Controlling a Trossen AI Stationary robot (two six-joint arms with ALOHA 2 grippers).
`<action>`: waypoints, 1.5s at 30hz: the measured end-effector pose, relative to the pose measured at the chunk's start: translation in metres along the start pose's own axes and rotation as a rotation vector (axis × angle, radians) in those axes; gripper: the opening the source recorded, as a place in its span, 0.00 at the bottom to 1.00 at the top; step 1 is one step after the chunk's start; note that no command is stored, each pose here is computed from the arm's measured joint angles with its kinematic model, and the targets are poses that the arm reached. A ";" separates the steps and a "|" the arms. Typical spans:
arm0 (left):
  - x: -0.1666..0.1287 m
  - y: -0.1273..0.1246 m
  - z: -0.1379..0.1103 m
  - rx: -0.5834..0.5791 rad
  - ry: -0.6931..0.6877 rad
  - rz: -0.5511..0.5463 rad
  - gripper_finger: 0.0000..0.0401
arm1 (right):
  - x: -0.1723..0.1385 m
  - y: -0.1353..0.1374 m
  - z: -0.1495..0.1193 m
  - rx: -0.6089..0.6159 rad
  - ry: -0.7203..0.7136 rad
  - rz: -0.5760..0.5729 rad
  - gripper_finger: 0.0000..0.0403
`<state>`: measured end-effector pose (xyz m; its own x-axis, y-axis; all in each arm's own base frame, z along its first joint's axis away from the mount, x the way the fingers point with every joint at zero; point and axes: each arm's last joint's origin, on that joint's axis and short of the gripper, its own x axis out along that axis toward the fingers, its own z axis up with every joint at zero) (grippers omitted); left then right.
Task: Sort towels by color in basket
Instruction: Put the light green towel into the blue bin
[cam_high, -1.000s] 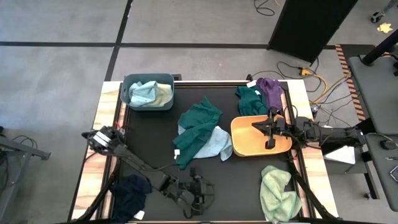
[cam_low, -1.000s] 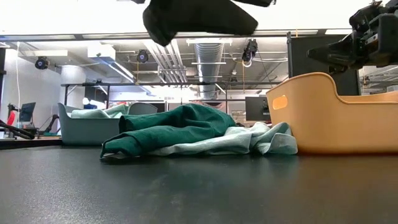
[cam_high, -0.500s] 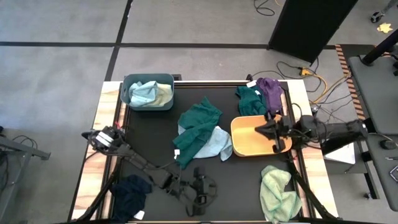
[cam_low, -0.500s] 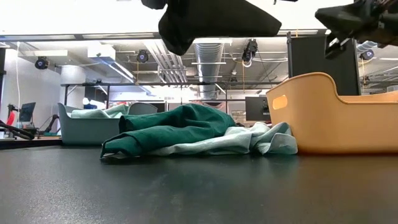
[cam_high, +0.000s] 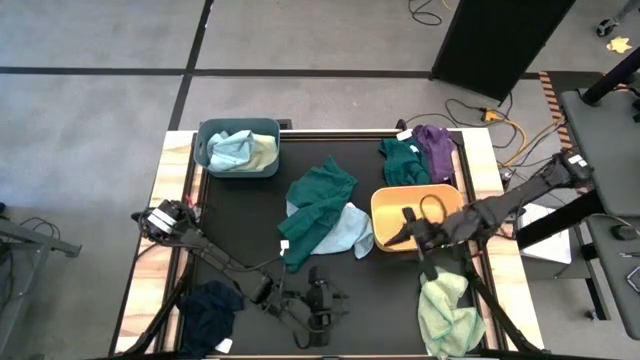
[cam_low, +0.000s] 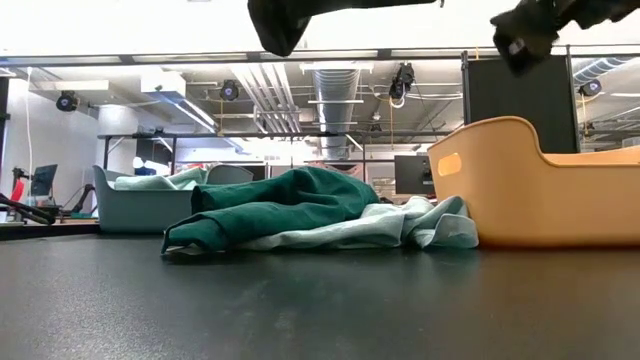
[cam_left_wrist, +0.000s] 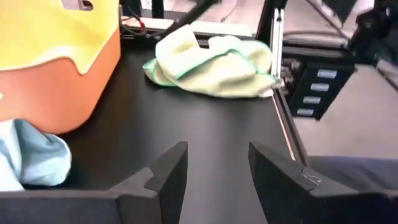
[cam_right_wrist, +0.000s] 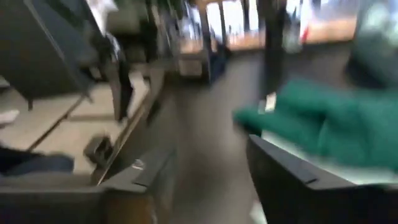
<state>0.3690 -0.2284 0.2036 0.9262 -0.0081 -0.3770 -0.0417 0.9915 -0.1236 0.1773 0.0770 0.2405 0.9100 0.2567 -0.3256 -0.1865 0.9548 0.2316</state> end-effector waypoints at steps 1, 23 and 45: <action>0.000 0.000 0.000 -0.018 -0.005 0.007 0.39 | 0.004 0.004 -0.001 0.019 0.049 0.001 0.49; 0.001 0.001 0.001 -0.054 -0.034 0.058 0.39 | -0.014 0.127 -0.090 0.095 0.944 -0.110 0.71; -0.025 0.010 0.012 0.005 0.082 0.127 0.39 | 0.023 0.137 -0.139 0.020 1.027 -0.323 0.18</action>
<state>0.3495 -0.2163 0.2226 0.8798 0.1075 -0.4631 -0.1548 0.9858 -0.0652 0.1214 0.2348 0.1371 0.1670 0.0047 -0.9859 0.0219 0.9997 0.0084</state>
